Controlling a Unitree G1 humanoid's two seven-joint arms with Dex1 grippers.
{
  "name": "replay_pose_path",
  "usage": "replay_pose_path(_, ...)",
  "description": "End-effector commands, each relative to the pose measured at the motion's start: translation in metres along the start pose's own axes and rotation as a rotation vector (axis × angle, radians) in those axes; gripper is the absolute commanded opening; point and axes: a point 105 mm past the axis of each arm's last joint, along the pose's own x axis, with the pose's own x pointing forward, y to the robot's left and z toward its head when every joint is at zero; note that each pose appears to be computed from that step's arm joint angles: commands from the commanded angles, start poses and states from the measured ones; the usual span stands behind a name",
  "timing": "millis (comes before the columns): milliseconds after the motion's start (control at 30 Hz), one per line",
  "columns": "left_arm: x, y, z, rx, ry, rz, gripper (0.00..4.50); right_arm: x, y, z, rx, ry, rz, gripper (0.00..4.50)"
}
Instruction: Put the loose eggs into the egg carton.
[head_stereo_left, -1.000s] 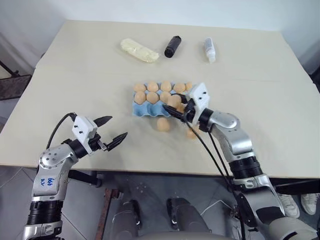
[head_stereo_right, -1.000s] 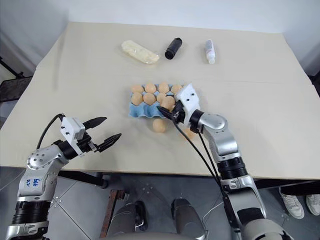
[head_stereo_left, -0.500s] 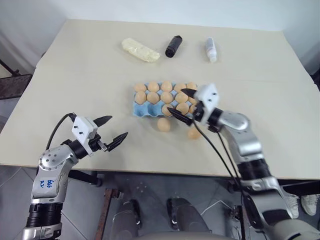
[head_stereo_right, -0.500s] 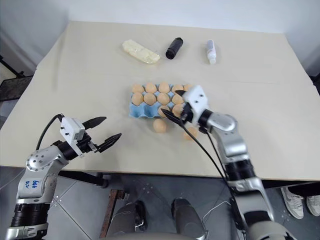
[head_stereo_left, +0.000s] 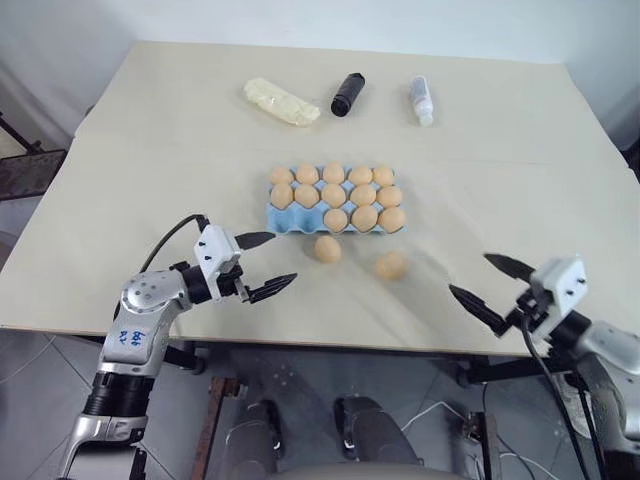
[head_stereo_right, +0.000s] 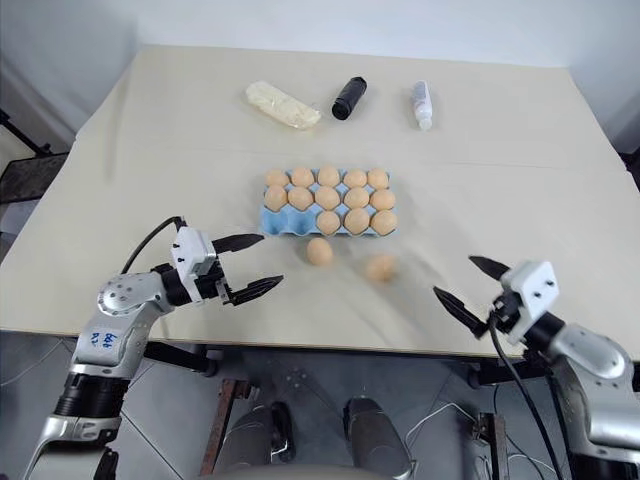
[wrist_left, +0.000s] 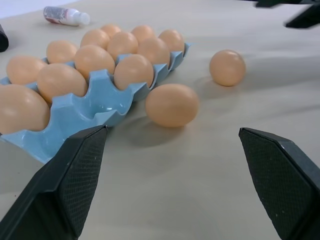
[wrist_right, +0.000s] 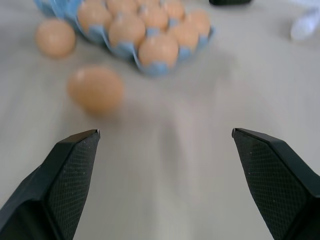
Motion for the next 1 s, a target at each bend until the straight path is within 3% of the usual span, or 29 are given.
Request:
replay_pose_path(33, 0.007, 0.001, 0.008, 0.057, -0.024, -0.031, 4.50, -0.008, -0.010, 0.009, -0.078, -0.040, -0.020, 4.44)
replay_pose_path(367, -0.001, 0.001, 0.012, 0.045, -0.041, -0.018, 4.50, 0.062, 0.035, 0.024, -0.060, -0.071, 0.303, 4.44)
replay_pose_path(667, -0.026, 0.003, 0.009, 0.050, -0.008, 0.086, 4.50, 0.114, 0.042, 0.013, -0.086, -0.042, 0.397, 4.44)
replay_pose_path(767, -0.032, 0.003, 0.009, 0.047, -0.003, 0.115, 4.50, 0.120, 0.043, 0.012, -0.083, -0.054, 0.412, 3.89)
replay_pose_path(900, -0.042, 0.006, 0.007, 0.043, 0.008, 0.167, 4.50, 0.125, 0.050, 0.024, -0.087, -0.105, 0.443, 2.48)
replay_pose_path(1000, -0.051, 0.009, 0.006, 0.036, 0.017, 0.210, 4.50, 0.128, 0.059, 0.039, -0.104, -0.151, 0.470, 2.29)
